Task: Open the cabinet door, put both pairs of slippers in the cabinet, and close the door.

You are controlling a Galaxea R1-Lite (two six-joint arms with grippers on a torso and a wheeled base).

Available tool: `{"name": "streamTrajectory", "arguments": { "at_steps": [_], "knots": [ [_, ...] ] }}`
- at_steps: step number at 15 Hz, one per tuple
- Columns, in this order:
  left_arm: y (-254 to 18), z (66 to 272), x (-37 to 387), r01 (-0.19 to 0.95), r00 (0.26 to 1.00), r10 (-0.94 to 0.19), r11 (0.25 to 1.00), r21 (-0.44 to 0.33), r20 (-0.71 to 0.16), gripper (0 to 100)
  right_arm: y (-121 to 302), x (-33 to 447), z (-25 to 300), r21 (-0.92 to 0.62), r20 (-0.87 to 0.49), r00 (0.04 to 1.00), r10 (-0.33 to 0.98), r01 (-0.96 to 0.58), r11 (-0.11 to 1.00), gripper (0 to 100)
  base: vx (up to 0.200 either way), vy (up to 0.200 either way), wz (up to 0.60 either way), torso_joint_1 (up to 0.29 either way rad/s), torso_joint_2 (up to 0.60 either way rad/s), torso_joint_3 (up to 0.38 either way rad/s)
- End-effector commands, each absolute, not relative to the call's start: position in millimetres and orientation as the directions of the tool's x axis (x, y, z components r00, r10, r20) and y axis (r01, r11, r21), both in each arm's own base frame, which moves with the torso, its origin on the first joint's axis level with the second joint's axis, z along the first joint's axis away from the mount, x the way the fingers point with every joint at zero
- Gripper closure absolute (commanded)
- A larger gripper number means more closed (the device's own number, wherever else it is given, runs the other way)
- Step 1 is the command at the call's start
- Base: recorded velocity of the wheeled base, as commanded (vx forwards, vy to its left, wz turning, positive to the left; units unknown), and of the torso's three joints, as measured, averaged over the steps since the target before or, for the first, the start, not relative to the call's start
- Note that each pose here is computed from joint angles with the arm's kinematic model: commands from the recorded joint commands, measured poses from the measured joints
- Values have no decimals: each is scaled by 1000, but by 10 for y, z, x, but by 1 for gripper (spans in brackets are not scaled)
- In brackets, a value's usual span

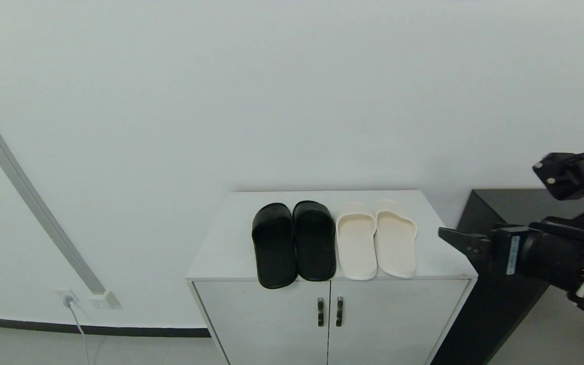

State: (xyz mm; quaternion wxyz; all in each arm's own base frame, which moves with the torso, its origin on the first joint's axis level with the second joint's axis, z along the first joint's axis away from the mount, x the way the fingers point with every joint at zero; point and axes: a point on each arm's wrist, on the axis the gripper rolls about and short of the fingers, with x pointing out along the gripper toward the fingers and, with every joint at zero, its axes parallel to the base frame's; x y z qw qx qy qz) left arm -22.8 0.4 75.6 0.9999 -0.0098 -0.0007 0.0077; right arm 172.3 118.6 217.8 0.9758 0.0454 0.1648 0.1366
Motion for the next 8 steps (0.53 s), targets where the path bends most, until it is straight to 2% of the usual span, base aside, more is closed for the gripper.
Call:
{"name": "streamTrajectory", "arguments": {
  "at_steps": [1,3,4,8],
  "knots": [
    [4,757,-227,-15,1000,15,1000,-20,0,100,1569,2061,1913,112,-399,884,244,-217,970,0,0,0,0,0,0,0],
    [4,757,-227,-15,1000,15,1000,-20,0,100,1704,2165,1848,121,-389,892,229,-196,973,0,0,0,0,0,0,0],
    [4,757,-227,-15,1000,15,1000,-20,0,100,1891,2313,1688,109,-388,898,209,-180,978,0,0,0,0,0,0,0],
    [4,757,-227,-15,1000,15,1000,-20,0,100,2184,2669,1361,66,-379,918,119,-101,993,0,0,0,0,0,0,0]
  ]
}}
